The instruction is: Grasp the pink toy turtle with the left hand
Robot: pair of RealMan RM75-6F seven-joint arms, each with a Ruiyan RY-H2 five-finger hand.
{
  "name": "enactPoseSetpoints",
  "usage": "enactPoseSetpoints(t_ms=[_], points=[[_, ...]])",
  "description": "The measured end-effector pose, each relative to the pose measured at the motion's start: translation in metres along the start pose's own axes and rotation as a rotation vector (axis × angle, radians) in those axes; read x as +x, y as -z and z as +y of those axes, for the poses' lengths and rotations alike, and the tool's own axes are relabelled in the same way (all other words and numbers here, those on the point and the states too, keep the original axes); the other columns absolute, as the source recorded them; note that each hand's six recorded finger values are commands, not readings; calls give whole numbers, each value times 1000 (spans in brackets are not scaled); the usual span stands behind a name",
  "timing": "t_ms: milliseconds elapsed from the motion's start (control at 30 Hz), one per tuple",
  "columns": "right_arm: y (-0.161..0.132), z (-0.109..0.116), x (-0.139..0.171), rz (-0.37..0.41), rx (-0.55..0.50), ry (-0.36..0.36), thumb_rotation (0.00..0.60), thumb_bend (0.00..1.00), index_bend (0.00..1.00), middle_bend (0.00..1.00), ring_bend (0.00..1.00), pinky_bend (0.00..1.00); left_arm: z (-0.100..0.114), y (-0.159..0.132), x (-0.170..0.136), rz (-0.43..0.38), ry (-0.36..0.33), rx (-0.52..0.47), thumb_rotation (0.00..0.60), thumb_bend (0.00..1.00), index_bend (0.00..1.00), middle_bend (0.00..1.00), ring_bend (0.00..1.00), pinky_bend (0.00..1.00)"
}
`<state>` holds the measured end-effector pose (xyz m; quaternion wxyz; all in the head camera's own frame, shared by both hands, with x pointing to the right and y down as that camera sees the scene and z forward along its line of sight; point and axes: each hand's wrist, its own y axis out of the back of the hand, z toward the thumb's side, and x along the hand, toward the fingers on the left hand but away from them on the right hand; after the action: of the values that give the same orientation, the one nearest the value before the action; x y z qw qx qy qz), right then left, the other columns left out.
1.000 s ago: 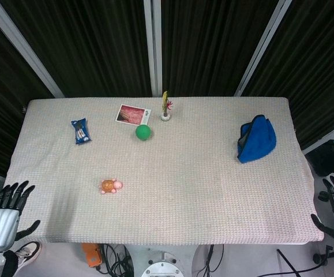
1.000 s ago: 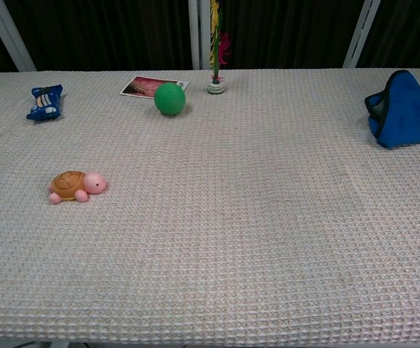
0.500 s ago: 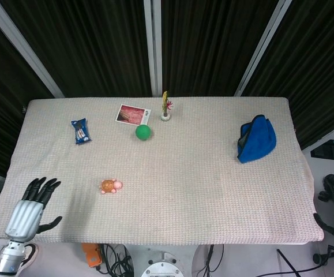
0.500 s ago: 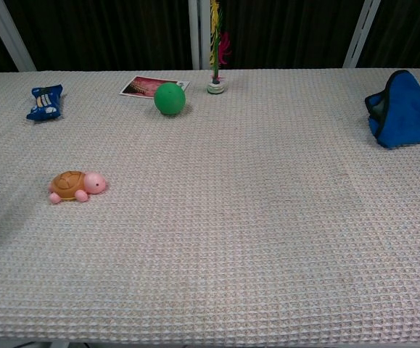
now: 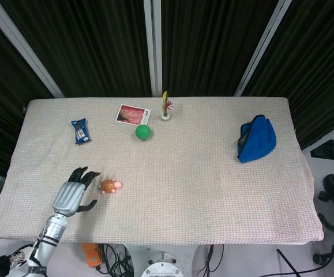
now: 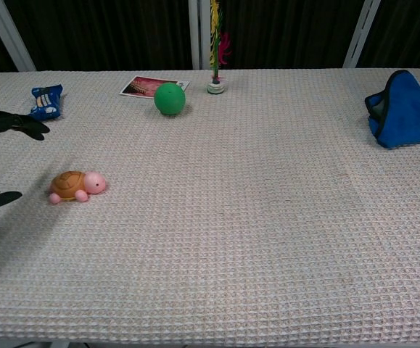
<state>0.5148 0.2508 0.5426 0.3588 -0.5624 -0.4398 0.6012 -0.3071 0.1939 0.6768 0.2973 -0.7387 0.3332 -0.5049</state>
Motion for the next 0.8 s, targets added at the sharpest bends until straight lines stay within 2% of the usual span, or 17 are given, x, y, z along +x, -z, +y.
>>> enactPoseSetpoints(t_ms=[133,467,800], points=[[1,-2,-1,-3,2,-8,600,151,0,0,0,0,-4,-5,17,4,-2,-15,600,286,202,201,0,0],[7,-2,-3,-24,6,-15,600,152,0,0,0,0,-26,-10,34,8,40,-28,600,310,229,251,0,0],[12,-2,-5,-41,5,-18,600,153,0,0,0,0,-35,-2,44,37,42,-8,600,317,332,349,14,8]])
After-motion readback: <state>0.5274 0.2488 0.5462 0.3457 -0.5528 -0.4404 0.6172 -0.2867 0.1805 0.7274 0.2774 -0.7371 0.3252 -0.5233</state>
